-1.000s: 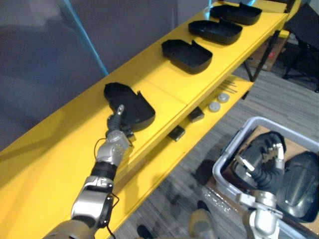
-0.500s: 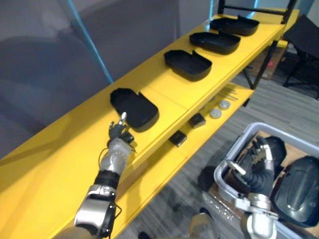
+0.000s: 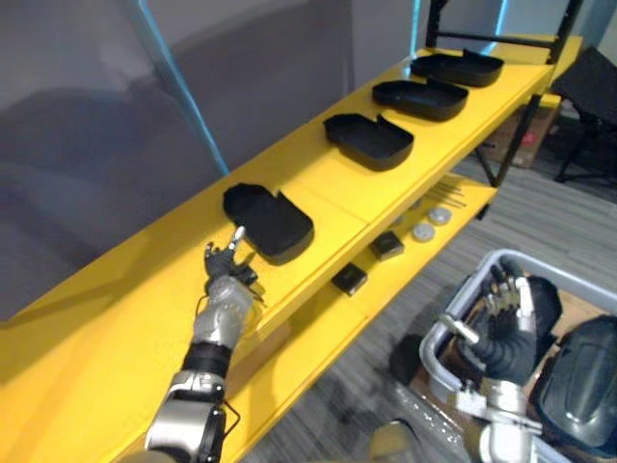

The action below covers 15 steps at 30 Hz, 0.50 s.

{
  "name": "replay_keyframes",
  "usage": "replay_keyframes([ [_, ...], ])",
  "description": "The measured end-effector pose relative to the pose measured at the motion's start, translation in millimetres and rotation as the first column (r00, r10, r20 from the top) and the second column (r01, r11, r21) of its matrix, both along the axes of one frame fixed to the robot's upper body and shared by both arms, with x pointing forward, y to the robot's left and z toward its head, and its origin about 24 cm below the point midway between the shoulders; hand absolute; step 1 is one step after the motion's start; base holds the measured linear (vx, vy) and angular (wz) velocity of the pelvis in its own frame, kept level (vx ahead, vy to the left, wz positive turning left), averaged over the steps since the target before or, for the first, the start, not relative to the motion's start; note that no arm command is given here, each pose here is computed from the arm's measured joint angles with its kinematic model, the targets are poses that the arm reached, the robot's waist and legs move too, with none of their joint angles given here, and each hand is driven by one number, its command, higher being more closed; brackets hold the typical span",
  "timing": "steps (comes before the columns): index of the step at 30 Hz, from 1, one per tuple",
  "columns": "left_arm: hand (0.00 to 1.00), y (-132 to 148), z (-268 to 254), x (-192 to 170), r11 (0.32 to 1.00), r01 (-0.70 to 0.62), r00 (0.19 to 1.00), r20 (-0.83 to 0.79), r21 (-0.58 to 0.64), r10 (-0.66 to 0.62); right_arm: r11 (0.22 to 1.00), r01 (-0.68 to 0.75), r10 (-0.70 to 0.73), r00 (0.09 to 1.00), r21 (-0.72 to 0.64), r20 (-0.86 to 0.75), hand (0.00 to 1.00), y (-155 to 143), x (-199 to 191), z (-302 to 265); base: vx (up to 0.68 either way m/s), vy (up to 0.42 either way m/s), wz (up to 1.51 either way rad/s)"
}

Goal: Walk over and take plastic housings, then place them on the shelf

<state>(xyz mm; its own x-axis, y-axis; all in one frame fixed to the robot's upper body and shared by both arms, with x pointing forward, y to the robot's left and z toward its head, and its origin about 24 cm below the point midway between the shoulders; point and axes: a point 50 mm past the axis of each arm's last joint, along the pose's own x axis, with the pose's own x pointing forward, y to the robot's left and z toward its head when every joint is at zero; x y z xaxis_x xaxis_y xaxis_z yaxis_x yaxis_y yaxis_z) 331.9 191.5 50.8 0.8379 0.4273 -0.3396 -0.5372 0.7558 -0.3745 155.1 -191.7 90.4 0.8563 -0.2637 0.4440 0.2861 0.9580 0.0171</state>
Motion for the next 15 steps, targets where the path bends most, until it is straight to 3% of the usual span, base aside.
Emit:
replay_keyframes([
  [7,0.0,28,28,-6,0.997,-0.018,0.982,0.191,0.072,0.004,0.999,0.0,0.004,0.997,-0.054,0.079,0.0,-8,5,13,0.0,-0.009,0.25],
  [9,0.0,32,33,-16,0.996,-0.034,0.965,0.26,0.084,0.011,0.997,-0.029,0.035,0.995,-0.072,0.097,0.0,-7,9,16,0.05,-0.027,0.36],
  [15,0.0,35,55,-70,0.954,-0.124,0.896,0.445,0.273,-0.011,0.994,-0.078,0.085,0.991,-0.07,0.102,0.0,-6,15,18,0.06,-0.025,0.34],
])
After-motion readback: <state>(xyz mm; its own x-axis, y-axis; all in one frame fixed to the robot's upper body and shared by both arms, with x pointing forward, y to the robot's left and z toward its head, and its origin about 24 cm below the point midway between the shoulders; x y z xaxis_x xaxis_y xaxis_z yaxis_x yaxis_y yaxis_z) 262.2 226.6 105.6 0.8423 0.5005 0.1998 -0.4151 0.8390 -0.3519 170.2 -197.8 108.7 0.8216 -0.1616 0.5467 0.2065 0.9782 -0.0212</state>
